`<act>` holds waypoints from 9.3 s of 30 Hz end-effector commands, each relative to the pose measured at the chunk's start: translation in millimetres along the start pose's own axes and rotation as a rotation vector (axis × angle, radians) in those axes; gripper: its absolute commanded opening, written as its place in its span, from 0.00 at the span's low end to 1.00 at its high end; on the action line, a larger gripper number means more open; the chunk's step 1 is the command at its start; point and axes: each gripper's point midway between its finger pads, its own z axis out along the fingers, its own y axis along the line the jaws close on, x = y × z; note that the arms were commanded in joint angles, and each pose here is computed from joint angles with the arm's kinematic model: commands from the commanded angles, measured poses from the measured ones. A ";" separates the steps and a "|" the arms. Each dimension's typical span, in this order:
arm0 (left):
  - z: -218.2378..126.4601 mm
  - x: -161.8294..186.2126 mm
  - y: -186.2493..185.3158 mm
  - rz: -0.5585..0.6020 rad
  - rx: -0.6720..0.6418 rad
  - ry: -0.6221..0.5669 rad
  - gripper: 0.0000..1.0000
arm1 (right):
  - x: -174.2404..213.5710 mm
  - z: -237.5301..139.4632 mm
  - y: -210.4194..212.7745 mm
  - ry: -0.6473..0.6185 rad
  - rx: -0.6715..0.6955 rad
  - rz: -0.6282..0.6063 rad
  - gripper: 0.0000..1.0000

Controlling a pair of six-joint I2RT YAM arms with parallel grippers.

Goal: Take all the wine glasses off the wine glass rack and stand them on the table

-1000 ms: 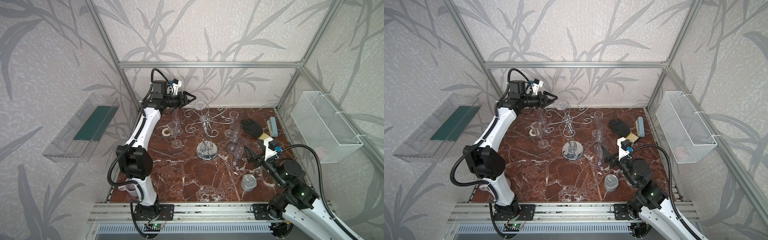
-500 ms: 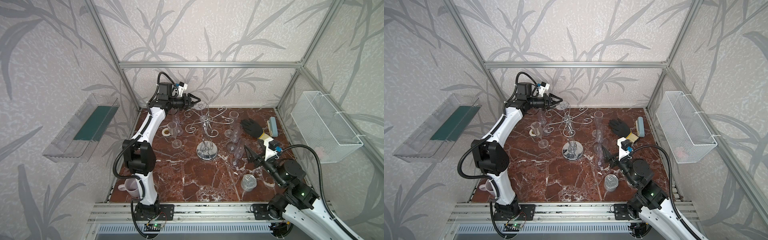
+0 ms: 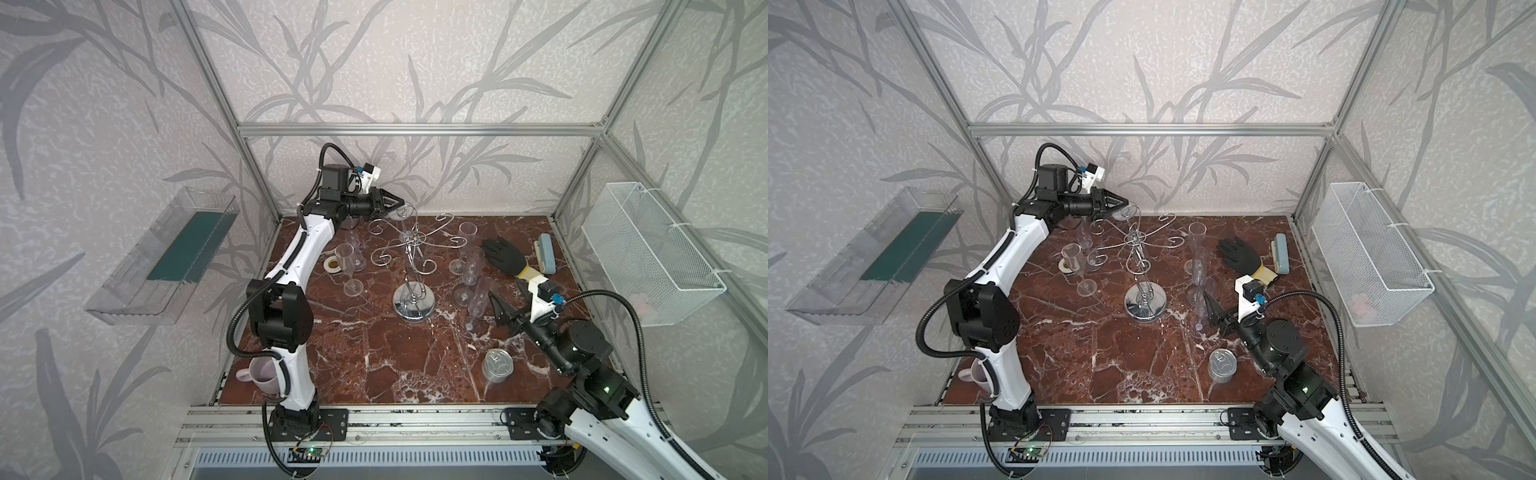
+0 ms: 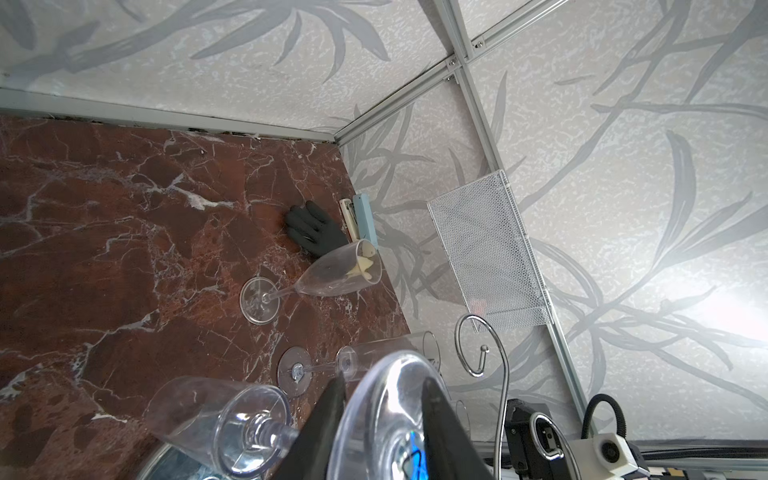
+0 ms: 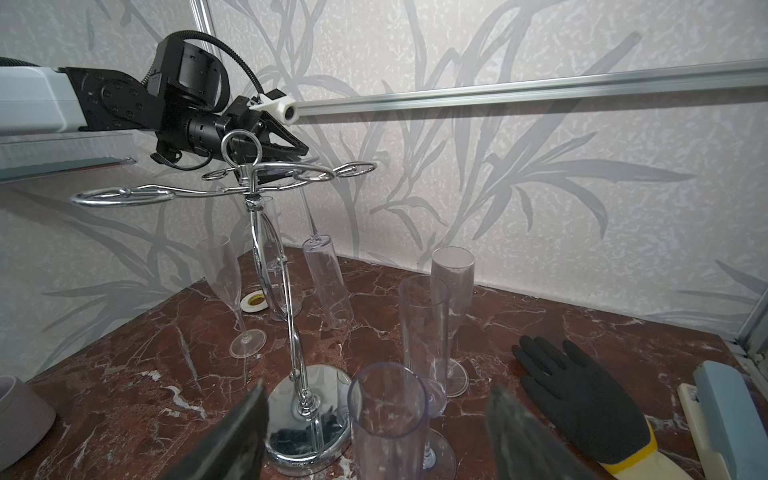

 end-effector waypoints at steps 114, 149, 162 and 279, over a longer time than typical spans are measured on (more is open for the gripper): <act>-30.5 14.0 -108.8 0.118 0.230 -0.004 0.00 | -0.4 -9.3 -6.8 -0.033 0.024 0.049 0.81; -73.1 -5.8 -118.9 0.102 0.337 -0.118 0.00 | 0.4 -12.0 -9.4 -0.031 0.036 0.051 0.82; -85.1 -14.5 -113.3 0.102 0.330 -0.156 0.00 | -0.6 -11.4 -9.1 -0.031 0.035 0.050 0.82; -44.8 222.4 -214.3 2.357 -0.595 -0.366 0.68 | -139.0 81.3 178.7 0.105 -0.655 -0.049 0.00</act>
